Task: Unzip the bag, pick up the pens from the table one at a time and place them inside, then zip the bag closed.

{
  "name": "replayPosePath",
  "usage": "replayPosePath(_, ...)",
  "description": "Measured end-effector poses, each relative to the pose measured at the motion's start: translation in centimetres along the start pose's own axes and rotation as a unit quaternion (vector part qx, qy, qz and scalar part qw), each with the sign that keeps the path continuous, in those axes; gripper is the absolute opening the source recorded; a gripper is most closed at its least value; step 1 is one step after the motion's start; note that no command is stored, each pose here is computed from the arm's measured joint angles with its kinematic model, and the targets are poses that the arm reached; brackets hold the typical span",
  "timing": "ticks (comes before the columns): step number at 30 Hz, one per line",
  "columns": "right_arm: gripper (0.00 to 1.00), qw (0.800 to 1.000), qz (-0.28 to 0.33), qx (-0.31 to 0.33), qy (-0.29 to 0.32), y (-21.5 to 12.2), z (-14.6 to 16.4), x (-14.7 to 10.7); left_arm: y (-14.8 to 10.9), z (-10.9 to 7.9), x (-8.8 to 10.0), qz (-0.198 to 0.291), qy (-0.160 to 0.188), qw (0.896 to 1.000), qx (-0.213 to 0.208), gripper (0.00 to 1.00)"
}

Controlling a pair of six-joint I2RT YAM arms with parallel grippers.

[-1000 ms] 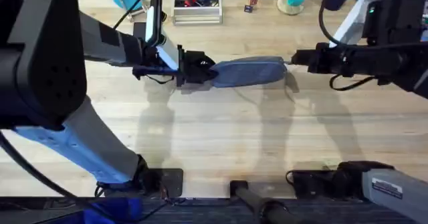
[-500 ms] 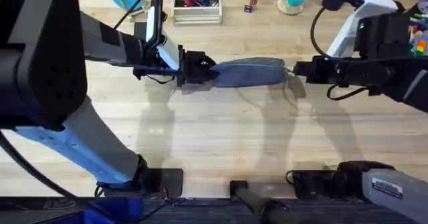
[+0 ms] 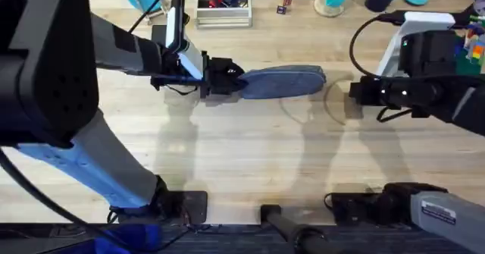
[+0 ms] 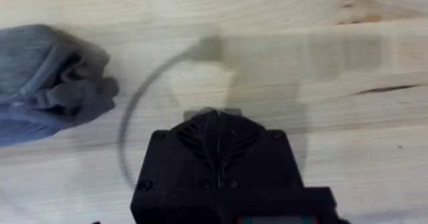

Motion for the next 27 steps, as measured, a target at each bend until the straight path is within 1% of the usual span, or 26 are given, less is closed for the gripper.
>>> replayPosePath(10, 0.034, 1.000, -0.003, -0.024, -0.003, -0.01, -0.34, 0.06, 0.00, 0.00, 0.00, 0.000, 0.000, 1.000, 0.000, 0.041)
replayPosePath(11, 0.081, 1.000, -0.003, -0.024, -0.003, -0.01, -0.35, 0.06, 0.00, 0.00, 0.00, 0.000, 0.000, 1.000, 0.000, 0.041)
replayPosePath(12, 0.187, 1.000, -0.003, -0.025, -0.003, -0.01, -0.36, 0.06, 0.00, 0.00, 0.00, 0.000, 0.000, 1.000, 0.000, 0.041)
replayPosePath(15, 0.613, 1.000, -0.003, -0.025, -0.004, -0.01, -0.36, 0.06, 0.00, -0.01, 0.00, 0.000, 0.000, 1.000, 0.000, 0.041)
replayPosePath(16, 0.770, 1.000, -0.003, -0.025, -0.004, -0.01, -0.36, 0.06, 0.00, -0.01, 0.00, 0.000, 0.000, 1.000, 0.000, 0.041)
replayPosePath(17, 0.856, 1.000, -0.003, -0.025, -0.006, -0.01, -0.36, 0.06, 0.00, -0.01, 0.00, 0.000, 0.000, 1.000, 0.000, 0.041)
replayPosePath(18, 0.897, 1.000, -0.003, -0.026, -0.006, -0.01, -0.37, 0.06, 0.00, -0.01, 0.00, 0.000, 0.000, 1.000, 0.000, 0.047)
replayPosePath(19, 0.911, 1.000, -0.003, -0.026, -0.006, -0.01, -0.37, 0.06, 0.00, -0.01, -0.02, 0.001, 0.002, 1.000, 0.000, 0.147)
replayPosePath(20, 0.944, 1.000, -0.003, -0.026, -0.006, -0.01, -0.37, 0.06, 0.00, -0.02, -0.07, 0.004, 0.001, 1.000, 0.001, 0.296)
replayPosePath(22, 0.991, 1.000, -0.003, -0.026, -0.007, -0.01, -0.37, 0.06, -0.07, -0.01, -0.21, 0.012, -0.001, 1.000, 0.004, 0.545)
replayPosePath(23, 0.994, 1.000, -0.003, -0.026, -0.007, -0.01, -0.37, 0.06, -0.11, -0.02, -0.26, 0.014, -0.003, 1.000, 0.004, 0.694)
replayPosePath(24, 0.995, 1.000, -0.003, -0.026, -0.007, -0.01, -0.37, 0.06, -0.15, -0.08, -0.32, 0.017, -0.007, 1.000, 0.004, 0.864)
replayPosePath(25, 0.995, 1.000, -0.003, -0.026, -0.007, -0.01, -0.37, 0.06, -0.16, -0.17, -0.39, 0.020, -0.014, 1.000, 0.004, 0.955)
replayPosePath(26, 0.995, 1.000, -0.003, -0.026, -0.007, -0.01, -0.37, 0.06, -0.18, -0.26, -0.45, 0.022, -0.019, 1.000, 0.003, 0.984)
replayPosePath(27, 0.995, 1.000, -0.003, -0.026, -0.007, -0.01, -0.37, 0.06, -0.20, -0.32, -0.50, 0.024, -0.022, 0.999, 0.003, 0.992)
Point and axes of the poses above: each hand's point on the last joint's axis, 136 mm out from that joint toward the fingers, its own y axis out along the fingers, its own z axis along the line the jaws close on, x = y × z, the point moved 10 cm from there along -y, back along the fingers, and after that the axes turned 1 degree about y, right-handed, at the moved point
